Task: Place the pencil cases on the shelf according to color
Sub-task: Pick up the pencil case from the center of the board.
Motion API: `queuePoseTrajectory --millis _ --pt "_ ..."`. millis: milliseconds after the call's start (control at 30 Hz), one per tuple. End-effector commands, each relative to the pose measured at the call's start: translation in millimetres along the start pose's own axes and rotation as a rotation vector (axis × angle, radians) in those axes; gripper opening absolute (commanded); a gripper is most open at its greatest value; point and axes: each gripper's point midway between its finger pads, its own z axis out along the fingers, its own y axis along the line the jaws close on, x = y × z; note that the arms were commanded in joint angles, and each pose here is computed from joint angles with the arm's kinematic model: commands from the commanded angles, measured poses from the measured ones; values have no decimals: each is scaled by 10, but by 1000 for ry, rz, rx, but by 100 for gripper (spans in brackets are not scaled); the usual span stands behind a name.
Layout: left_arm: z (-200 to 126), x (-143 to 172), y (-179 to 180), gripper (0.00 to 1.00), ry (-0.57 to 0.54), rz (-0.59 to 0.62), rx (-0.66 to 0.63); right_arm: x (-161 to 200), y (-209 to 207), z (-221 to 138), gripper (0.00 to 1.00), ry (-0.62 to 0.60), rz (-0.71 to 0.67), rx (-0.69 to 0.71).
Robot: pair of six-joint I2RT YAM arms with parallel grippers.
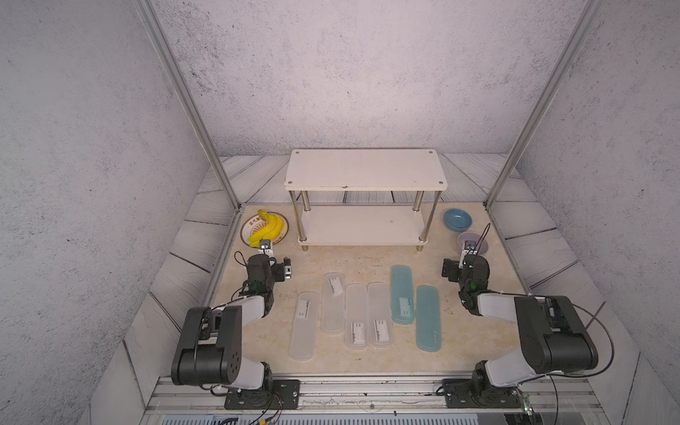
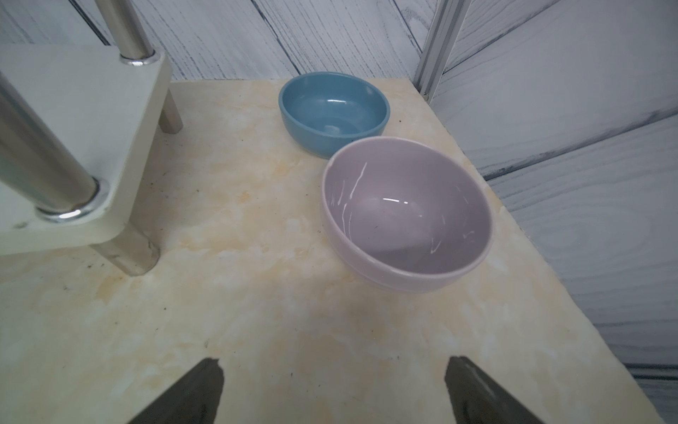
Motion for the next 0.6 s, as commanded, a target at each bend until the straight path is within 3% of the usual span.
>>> queuePoseTrajectory --millis 0,33,100,133,167,233,300,433,500,567 --pt "-206 -249 328 100 47 -167 -189 -200 -172 -150 100 83 84 88" --pt "-276 -254 461 99 46 -274 -270 -178 -186 -199 100 120 106 95" --pt "-550 -34 826 99 52 -657 -523 -161 -185 -325 100 174 156 85" --pt "-618 86 846 98 86 -754 -545 -164 -190 -377 100 192 181 84" --pt "-597 108 769 99 103 -778 -482 -168 -194 -454 99 219 213 83" --pt "-528 48 555 94 116 -752 -324 -134 -119 -617 98 304 262 37" --pt "-484 -37 337 96 161 -707 -191 -79 47 -801 97 393 305 -61" --pt "-532 -29 -108 99 448 -576 4 220 268 -1153 96 581 367 -159" --pt "-601 99 -242 99 603 -504 33 396 354 -1351 96 662 362 -182" --pt "-683 223 -196 99 705 -476 -33 528 417 -1531 97 720 339 -197"
